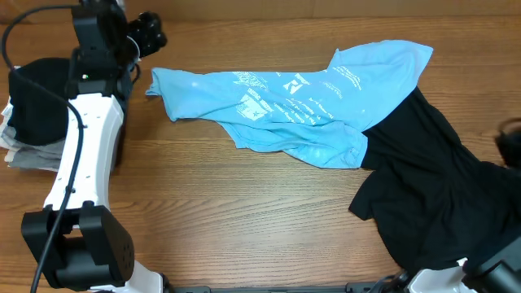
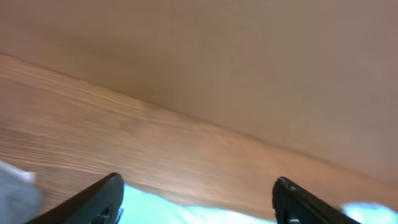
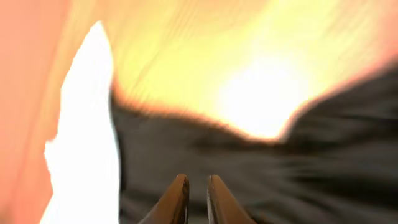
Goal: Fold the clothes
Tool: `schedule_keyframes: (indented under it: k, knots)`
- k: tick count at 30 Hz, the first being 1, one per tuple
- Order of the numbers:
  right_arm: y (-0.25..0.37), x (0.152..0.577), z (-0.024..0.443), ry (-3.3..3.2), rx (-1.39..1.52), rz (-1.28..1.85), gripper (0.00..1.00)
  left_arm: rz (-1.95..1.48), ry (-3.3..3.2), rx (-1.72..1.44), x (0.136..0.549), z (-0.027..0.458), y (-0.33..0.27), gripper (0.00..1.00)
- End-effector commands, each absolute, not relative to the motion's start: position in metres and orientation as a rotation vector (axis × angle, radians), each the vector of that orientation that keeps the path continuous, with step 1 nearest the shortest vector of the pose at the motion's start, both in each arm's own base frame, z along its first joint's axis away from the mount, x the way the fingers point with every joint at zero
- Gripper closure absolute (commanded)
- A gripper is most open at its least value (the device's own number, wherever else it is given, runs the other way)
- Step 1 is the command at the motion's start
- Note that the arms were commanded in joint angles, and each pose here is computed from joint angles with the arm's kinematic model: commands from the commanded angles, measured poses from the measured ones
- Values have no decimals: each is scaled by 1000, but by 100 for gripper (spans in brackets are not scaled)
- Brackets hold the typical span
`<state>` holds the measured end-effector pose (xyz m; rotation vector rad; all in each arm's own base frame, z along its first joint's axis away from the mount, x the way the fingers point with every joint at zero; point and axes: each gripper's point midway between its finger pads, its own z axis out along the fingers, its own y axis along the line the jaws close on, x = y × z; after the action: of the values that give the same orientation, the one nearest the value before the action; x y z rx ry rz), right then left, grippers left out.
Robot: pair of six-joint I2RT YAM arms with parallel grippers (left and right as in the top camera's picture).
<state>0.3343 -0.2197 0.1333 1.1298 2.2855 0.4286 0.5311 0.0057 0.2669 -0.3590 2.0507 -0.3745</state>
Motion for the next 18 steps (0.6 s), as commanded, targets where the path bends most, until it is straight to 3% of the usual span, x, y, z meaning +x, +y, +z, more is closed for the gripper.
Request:
schedule_keyframes:
  k: [1,8,11,18]
  knots:
    - [-175,348,125,2469,901,388,85,-664,2201,-152,504,256,-75,14]
    - [-90,369,72,2750,629,443,84,-773,2567,34,437,171,-193,15]
    - [-63,372,48,2838,514,472,83,-823,2719,-28,414,129,-232,15]
    - [-27,375,11,2941,382,508,83,-1010,2935,-56,372,66,-303,25]
